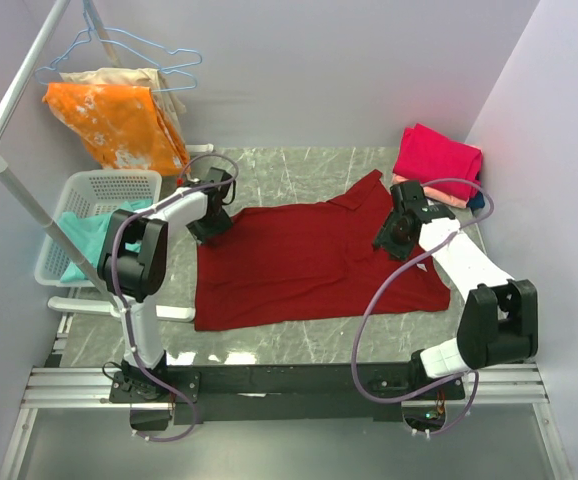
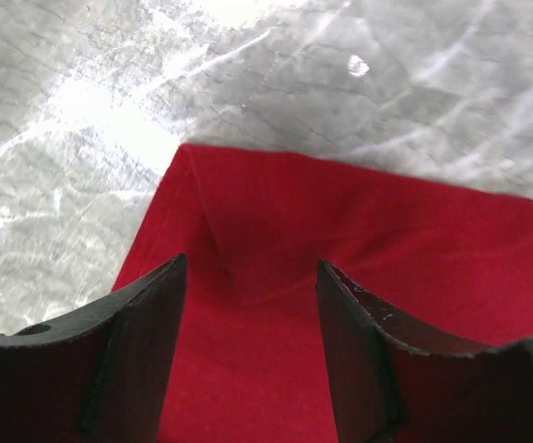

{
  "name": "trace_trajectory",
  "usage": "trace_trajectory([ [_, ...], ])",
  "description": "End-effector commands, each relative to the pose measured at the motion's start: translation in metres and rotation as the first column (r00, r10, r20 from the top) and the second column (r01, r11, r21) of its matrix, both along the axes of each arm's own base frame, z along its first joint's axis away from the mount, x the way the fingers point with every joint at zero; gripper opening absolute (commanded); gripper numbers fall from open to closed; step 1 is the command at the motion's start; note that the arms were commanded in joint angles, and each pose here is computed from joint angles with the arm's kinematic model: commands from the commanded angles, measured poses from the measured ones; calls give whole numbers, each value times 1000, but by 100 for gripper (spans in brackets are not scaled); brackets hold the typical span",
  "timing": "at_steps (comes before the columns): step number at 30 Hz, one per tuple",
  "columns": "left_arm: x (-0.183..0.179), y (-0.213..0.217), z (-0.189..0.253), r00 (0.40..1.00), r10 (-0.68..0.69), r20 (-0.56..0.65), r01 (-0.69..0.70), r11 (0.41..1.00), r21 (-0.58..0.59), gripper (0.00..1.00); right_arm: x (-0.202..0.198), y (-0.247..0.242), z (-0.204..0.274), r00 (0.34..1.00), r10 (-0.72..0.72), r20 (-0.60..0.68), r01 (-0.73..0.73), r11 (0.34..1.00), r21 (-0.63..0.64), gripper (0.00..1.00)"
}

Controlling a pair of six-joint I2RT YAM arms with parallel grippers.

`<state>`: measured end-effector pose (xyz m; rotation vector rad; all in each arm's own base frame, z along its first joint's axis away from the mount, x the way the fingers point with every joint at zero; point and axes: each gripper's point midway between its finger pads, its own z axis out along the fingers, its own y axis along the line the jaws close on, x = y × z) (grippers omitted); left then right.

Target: Fold and stack the t-shirts

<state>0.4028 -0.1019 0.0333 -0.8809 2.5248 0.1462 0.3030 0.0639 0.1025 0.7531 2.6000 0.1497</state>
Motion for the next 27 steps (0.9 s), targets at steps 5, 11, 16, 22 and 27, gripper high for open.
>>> trace_trajectory([
  [5, 6, -7, -9, 999, -37, -20, 37, 999, -29, 60, 17, 0, 11, 1000, 2, 31, -2, 1000, -13, 50],
  [11, 8, -5, 0, 999, -38, 0, 38, 999, -23, 57, 17, 2, 6, 1000, 0, 18, 0, 1000, -11, 49],
  [16, 14, -2, 11, 999, -39, 19, 39, 999, -3, 56, 14, 8, 2, 1000, 11, 3, -11, 1000, -19, 48],
  [22, 15, 1, 19, 999, -36, 32, 36, 999, 16, 59, 12, 11, -1, 1000, 16, -9, -16, 1000, -26, 47],
  [27, 14, -2, 16, 999, -48, 25, 49, 999, -1, 56, 12, 10, -3, 1000, 9, -18, -10, 999, -38, 46],
])
